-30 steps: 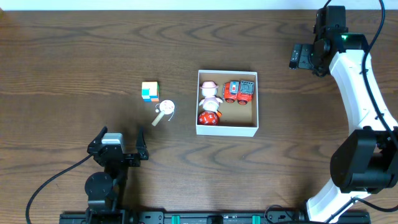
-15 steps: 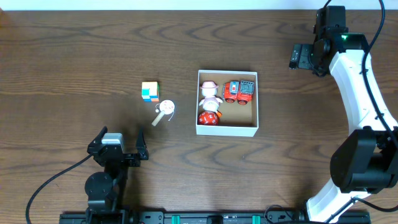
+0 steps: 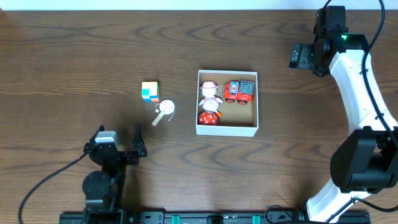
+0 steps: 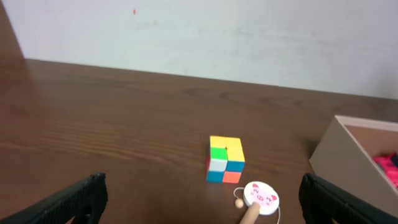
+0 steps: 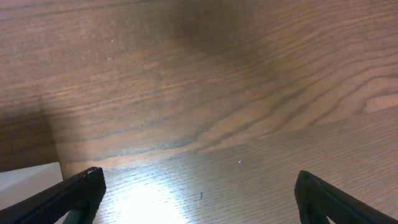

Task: Pack container
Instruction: 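Raise the left arm and move the left gripper over the Rubik's cube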

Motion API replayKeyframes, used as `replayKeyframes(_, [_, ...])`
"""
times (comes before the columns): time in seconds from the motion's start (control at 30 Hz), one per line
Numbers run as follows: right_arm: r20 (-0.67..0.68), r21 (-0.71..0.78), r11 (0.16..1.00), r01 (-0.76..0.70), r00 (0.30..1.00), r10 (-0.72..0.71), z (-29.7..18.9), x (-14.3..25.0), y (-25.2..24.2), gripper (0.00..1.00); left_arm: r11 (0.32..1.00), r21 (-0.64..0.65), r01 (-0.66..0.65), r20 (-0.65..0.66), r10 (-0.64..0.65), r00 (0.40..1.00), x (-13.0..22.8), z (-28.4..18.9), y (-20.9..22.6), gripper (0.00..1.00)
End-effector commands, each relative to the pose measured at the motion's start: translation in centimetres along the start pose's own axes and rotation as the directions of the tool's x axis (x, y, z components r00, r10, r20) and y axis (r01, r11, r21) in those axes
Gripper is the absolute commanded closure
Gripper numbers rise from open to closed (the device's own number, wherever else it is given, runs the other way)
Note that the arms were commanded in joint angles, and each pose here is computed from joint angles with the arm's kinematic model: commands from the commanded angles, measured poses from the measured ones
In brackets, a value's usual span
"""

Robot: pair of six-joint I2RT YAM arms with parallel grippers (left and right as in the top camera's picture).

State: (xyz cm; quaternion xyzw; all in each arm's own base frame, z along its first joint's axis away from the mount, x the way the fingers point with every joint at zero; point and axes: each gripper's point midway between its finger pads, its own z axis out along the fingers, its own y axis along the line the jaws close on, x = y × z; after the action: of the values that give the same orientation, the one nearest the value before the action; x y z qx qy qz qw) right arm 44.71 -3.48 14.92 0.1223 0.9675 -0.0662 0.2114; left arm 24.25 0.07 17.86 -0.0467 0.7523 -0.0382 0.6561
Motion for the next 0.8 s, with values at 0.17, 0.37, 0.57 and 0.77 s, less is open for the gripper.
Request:
replayKeyframes(0.17, [0.035,0.006,1.000,-0.016,0.999,0.016,-1.1,-0.9,-0.5,0.01,0.995,-0.083,-0.061,-0.087,0.054,0.995,-10.2,1.6,0.1,0.02])
replayKeyframes(0.37, [0.035,0.005,1.000,-0.016,0.999,0.016,-1.1,-0.9,-0.5,0.01,0.993,-0.069,-0.094,-0.189,0.080,0.979,-16.0,9.3,-0.8,0.02])
replayKeyframes(0.57, [0.035,0.005,1.000,-0.016,0.999,0.016,-1.1,-0.9,-0.5,0.01,0.997,0.058,-0.056,-0.378,0.074,0.923,-15.3,17.5,-3.2,0.02])
replayKeyframes(0.77, [0.035,0.006,1.000,-0.016,0.999,0.016,-1.1,-0.9,-0.5,0.01,0.989,0.148,0.024,-0.570,0.065,0.819,-7.8,22.2,-4.6,0.02])
